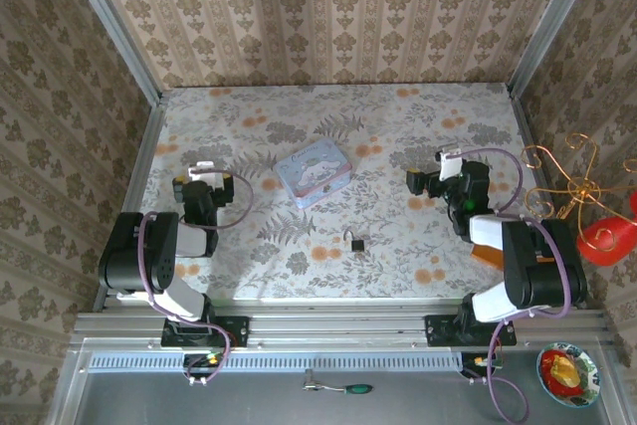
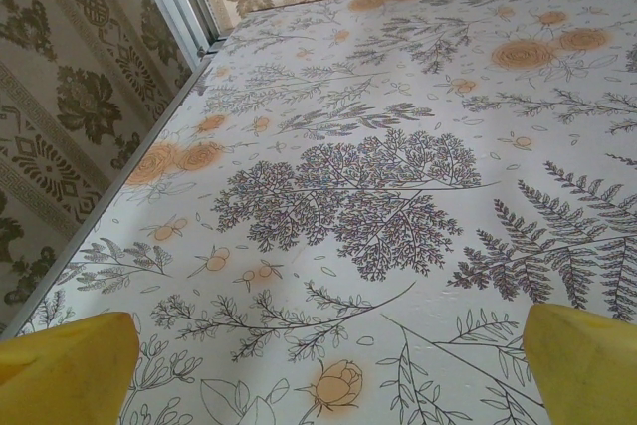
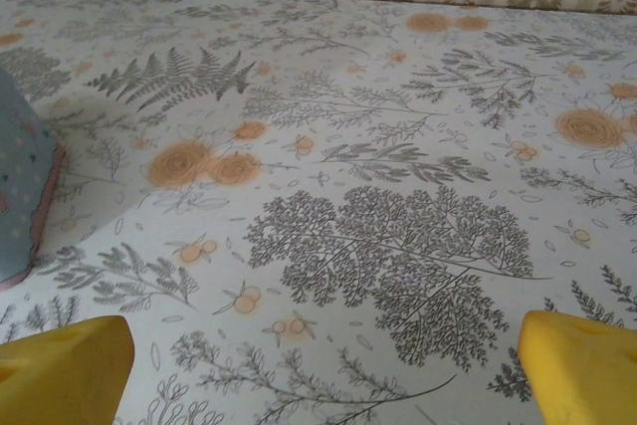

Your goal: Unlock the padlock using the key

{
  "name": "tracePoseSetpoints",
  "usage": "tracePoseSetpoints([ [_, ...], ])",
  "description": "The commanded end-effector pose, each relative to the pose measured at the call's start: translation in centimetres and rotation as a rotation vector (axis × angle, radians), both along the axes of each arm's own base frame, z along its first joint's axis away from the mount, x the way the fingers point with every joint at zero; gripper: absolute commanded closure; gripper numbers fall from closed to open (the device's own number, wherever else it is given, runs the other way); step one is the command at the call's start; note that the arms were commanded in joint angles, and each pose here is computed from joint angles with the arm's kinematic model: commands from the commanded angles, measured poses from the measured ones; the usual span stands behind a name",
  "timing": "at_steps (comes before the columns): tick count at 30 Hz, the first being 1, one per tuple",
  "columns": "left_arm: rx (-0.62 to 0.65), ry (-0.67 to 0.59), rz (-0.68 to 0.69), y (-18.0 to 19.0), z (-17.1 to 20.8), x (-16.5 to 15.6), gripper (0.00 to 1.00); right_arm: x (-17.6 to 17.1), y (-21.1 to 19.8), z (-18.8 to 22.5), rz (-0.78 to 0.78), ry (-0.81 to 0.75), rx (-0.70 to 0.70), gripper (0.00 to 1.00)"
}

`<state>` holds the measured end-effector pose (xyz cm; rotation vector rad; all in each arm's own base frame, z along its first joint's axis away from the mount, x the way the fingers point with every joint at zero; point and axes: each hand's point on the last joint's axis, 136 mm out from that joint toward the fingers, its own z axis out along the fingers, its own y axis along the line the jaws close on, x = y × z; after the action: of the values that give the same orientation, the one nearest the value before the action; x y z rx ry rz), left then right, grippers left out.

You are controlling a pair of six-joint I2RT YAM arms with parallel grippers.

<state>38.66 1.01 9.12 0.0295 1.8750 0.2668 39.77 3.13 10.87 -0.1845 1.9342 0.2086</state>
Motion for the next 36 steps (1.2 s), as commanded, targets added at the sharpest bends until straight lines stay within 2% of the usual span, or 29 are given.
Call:
tracePoseSetpoints([
  [1, -0.024, -0.028, 0.007, 0.0, 1.1, 0.7, 0.0, 0.3, -1.3, -0.2, -0.071, 0.01, 0.025, 0.0],
  [6, -0.024, -0.021, 0.01, 0.1, 1.0, 0.8, 0.0, 0.2, -2.5, -0.9, -0.174, -0.053, 0.004, 0.0],
  [10, -0.024, -0.02, 0.01, 0.1, 1.0, 0.8, 0.0, 0.2, -3.3, -1.2, -0.254, -0.009, -0.034, 0.0],
  [36, -0.024, -0.017, 0.009, 0.1, 1.0, 0.8, 0.0, 0.3, -3.3, -1.1, -0.254, -0.012, -0.033, 0.0],
])
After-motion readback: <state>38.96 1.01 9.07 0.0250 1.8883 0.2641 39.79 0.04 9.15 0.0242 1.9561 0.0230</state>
